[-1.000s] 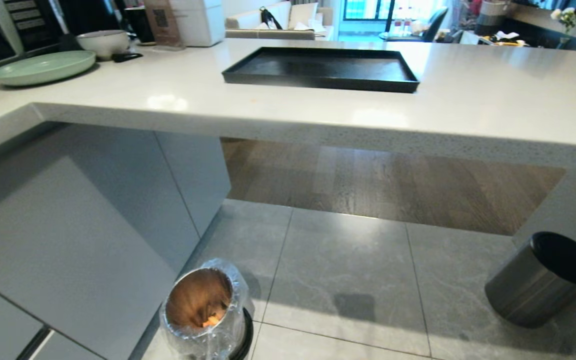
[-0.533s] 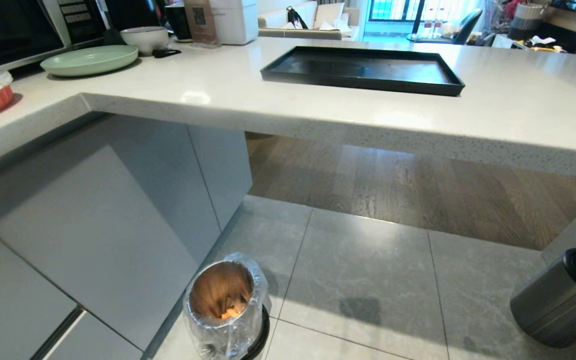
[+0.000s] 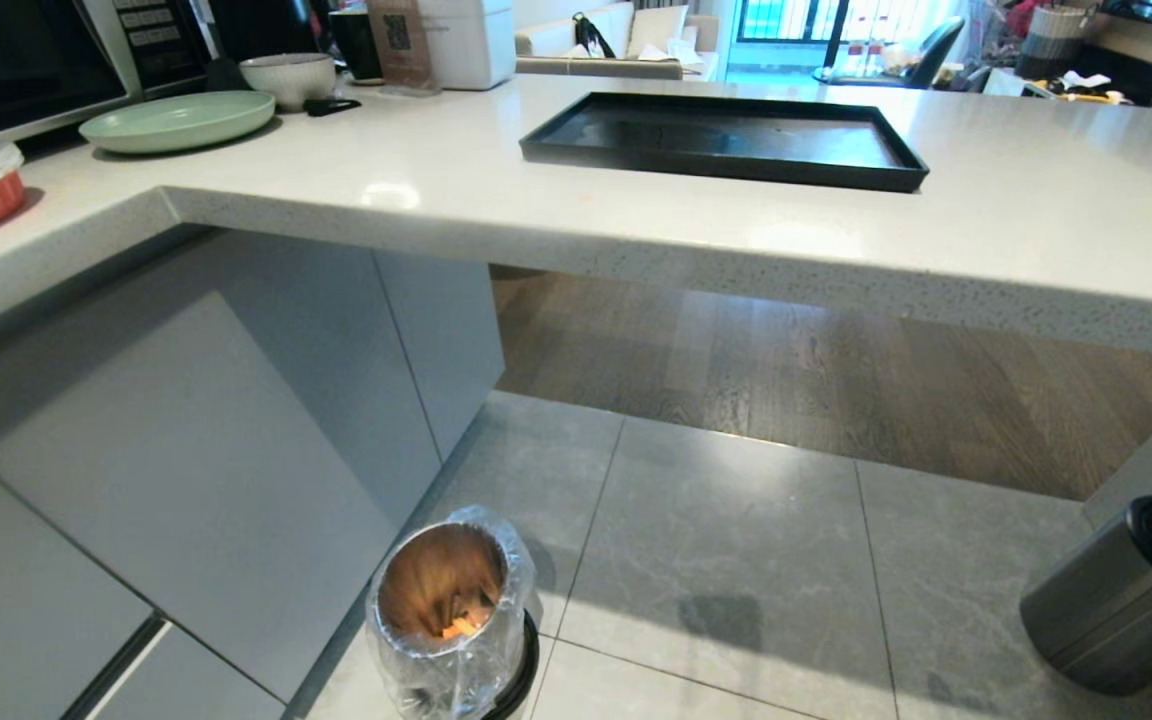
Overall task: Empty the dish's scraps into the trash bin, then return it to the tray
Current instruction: Move the bowl over the trash can
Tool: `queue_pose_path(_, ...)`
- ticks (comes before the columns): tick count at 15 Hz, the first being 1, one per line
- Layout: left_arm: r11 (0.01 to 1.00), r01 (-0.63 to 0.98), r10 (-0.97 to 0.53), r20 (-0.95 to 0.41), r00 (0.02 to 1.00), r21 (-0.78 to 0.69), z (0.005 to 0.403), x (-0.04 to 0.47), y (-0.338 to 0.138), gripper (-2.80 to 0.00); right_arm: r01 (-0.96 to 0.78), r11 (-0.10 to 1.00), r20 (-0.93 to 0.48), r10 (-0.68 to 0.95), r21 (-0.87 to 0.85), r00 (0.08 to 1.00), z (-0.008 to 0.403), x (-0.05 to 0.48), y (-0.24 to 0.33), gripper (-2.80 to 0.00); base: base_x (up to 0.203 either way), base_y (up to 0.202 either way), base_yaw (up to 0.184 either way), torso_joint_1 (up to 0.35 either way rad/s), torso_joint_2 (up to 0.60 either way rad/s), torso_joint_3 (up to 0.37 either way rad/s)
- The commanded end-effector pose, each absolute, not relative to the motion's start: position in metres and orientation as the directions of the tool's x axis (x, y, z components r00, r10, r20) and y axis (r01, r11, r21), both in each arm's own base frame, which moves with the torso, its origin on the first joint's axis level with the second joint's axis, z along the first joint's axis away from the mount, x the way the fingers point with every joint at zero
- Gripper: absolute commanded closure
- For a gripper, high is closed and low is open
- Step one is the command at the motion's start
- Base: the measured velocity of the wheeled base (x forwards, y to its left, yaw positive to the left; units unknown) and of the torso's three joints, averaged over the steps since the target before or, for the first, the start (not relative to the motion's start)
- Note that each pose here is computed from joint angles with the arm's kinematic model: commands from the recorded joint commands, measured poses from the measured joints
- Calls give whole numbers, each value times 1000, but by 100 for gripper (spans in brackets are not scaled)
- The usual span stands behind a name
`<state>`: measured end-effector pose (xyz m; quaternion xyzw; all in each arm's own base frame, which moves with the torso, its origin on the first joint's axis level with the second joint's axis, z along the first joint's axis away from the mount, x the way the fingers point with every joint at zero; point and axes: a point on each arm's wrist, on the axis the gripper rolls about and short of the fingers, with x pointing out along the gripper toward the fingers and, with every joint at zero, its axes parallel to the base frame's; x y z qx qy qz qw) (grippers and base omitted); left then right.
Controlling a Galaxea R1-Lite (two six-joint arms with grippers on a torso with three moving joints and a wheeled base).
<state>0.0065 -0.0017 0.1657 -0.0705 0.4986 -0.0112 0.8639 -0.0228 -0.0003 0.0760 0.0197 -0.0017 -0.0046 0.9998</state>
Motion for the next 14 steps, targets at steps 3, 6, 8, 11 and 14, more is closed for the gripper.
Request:
queue_pose_path(3, 991, -59, -72, -856, 511, -118, 158, -3, -1, 0, 9, 999, 4, -9, 40, 1000, 76, -23, 0, 0, 0, 0, 0, 0, 0, 0)
queue_pose_path(6, 992, -66, -60, -854, 516, -109, 157, -5, 0, 0, 9, 999, 3, -9, 40, 1000, 76, -23, 0, 0, 0, 0, 0, 0, 0, 0)
queue_pose_path(8, 993, -79, -35, -857, 514, -88, 156, -5, 0, 0, 9, 999, 3, -9, 40, 1000, 76, -23, 0, 0, 0, 0, 0, 0, 0, 0)
queue_pose_path(11, 993, -78, -35, -866, 498, -85, 150, -5, 0, 0, 9, 999, 4, -9, 40, 1000, 76, -23, 0, 0, 0, 0, 0, 0, 0, 0)
queue_pose_path(14, 994, -72, -40, -870, 492, -87, 146, -7, 0, 0, 9, 999, 5, -9, 40, 1000, 76, -23, 0, 0, 0, 0, 0, 0, 0, 0)
